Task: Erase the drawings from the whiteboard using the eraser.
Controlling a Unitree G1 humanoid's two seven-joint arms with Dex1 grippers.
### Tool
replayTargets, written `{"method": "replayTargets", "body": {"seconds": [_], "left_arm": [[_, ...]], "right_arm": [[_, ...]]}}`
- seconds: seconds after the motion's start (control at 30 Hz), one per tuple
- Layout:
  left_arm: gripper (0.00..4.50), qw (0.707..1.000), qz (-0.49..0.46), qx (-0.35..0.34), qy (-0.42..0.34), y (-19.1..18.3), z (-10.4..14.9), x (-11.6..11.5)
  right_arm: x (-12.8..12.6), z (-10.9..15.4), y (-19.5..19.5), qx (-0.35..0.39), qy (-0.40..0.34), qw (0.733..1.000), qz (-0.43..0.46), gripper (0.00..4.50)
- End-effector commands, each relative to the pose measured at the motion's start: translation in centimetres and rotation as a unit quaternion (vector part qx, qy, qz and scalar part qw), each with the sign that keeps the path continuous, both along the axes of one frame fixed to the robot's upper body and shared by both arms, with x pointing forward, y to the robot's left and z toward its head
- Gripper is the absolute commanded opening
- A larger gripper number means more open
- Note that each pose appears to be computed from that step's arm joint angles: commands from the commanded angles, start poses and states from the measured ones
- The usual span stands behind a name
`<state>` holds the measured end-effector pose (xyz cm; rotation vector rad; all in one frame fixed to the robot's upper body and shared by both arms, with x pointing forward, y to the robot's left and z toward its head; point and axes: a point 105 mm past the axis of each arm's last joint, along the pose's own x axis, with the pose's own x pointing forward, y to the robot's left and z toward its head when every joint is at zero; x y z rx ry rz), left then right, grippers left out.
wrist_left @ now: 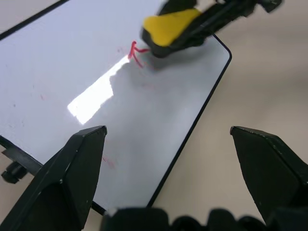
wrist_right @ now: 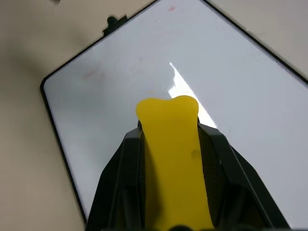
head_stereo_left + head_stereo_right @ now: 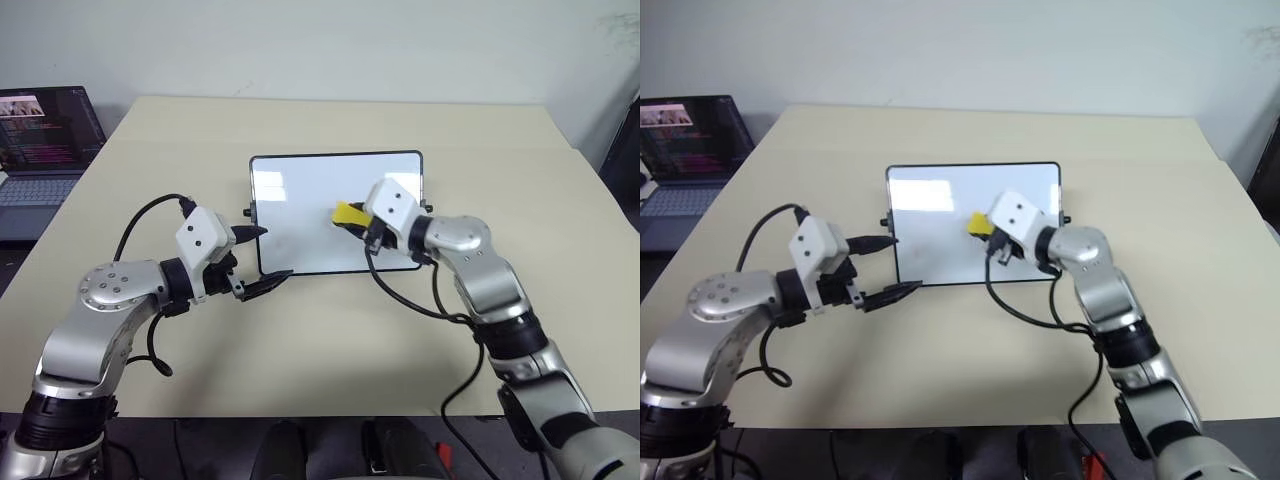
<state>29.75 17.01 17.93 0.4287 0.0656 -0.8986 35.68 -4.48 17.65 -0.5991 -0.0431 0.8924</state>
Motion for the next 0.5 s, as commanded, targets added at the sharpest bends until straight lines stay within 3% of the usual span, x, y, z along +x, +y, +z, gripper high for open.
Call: {"method": "replayTargets", "body": {"seconds": [0.03, 0.33, 0.5], "left_arm": [[4.50, 1.000, -0.021, 0.002, -0.019, -0.5, 1.0, 0.1], [4.50, 0.999, -0.049, 0.022, 0.003, -0.3, 0.9, 0.2], [4.50, 0.998, -0.053, 0.019, -0.001, -0.6, 1.2, 0.5]], "right_arm": [[0.0, 2.2, -0.2, 0.034, -0.045, 0.998, -0.039, 1.17], [3.1, 3.3, 0.3, 0.071, -0.066, 0.989, -0.108, 1.17], [3.9, 0.5, 0.2, 0.024, -0.034, 0.993, -0.108, 1.17]]}}
